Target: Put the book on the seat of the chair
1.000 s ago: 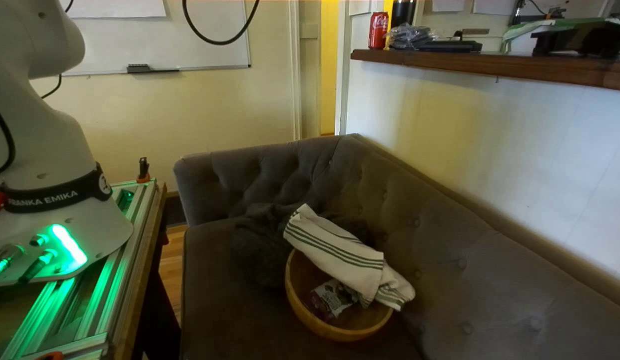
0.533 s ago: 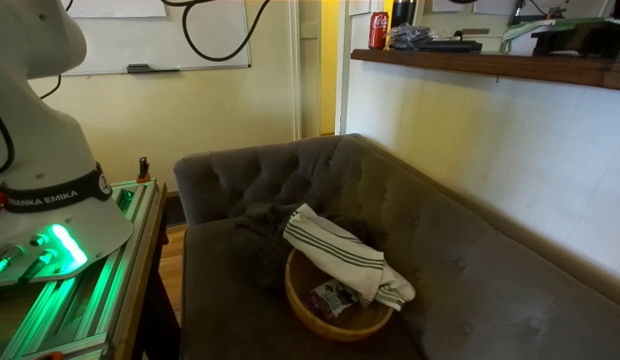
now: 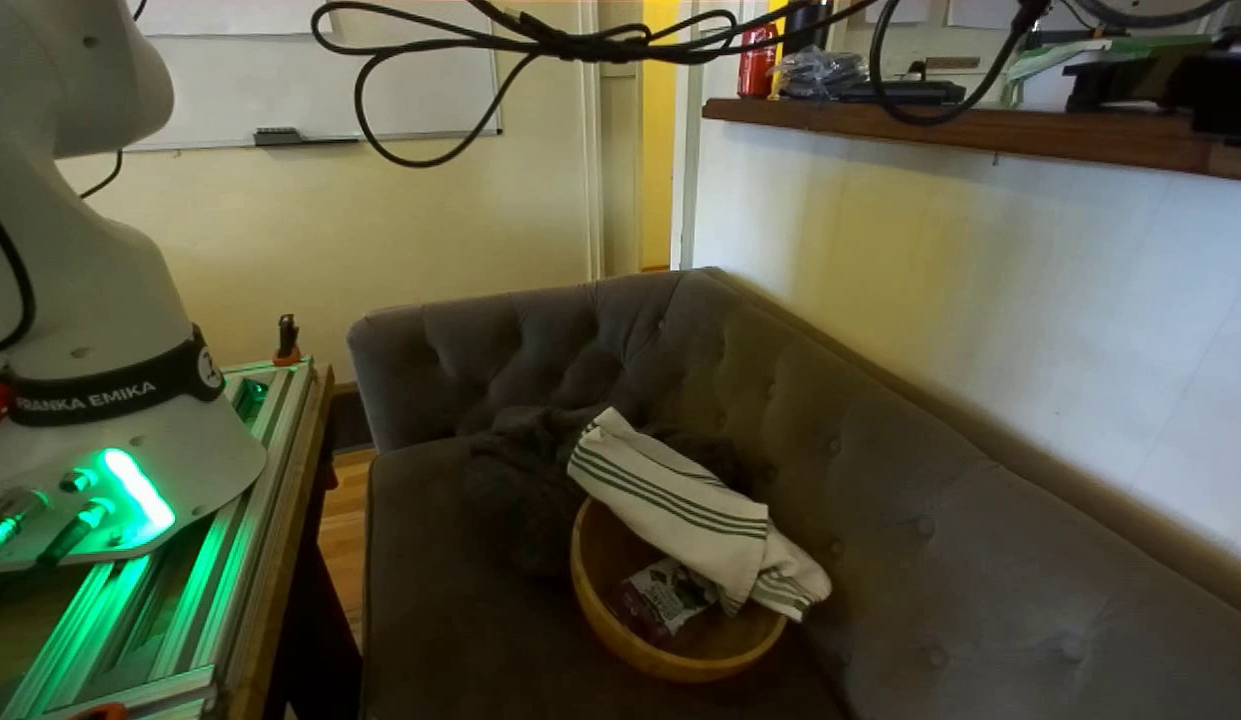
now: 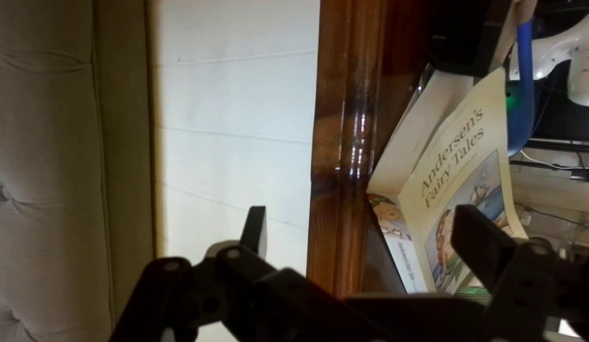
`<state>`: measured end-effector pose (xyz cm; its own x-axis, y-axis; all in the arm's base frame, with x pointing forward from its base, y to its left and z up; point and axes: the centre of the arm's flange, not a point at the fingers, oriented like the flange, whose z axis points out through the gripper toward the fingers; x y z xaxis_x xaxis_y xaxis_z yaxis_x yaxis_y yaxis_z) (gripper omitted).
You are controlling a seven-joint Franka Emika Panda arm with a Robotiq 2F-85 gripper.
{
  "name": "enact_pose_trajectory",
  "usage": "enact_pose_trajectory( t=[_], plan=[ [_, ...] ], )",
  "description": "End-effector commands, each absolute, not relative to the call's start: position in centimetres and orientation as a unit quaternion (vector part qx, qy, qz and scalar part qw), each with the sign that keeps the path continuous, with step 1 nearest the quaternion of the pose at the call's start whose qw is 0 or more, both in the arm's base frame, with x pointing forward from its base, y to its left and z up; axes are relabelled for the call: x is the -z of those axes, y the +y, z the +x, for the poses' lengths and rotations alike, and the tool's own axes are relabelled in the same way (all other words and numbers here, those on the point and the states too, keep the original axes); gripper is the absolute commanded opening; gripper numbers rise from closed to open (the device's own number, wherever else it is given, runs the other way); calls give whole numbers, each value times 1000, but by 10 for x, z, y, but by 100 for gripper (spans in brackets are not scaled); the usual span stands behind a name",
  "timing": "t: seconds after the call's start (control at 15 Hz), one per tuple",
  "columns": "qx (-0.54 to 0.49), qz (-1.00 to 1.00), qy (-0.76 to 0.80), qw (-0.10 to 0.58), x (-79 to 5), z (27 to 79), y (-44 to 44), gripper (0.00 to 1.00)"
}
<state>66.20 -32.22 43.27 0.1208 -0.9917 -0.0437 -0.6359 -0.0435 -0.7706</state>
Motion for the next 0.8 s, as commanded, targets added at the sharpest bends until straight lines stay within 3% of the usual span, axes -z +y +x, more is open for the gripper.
enact_pose_trajectory(
  t=[0.0,0.73],
  plan=[
    [315,-657,591,346,-425,682,-319,100],
    [353,-635,586,358,-422,721,-306,100]
  ],
)
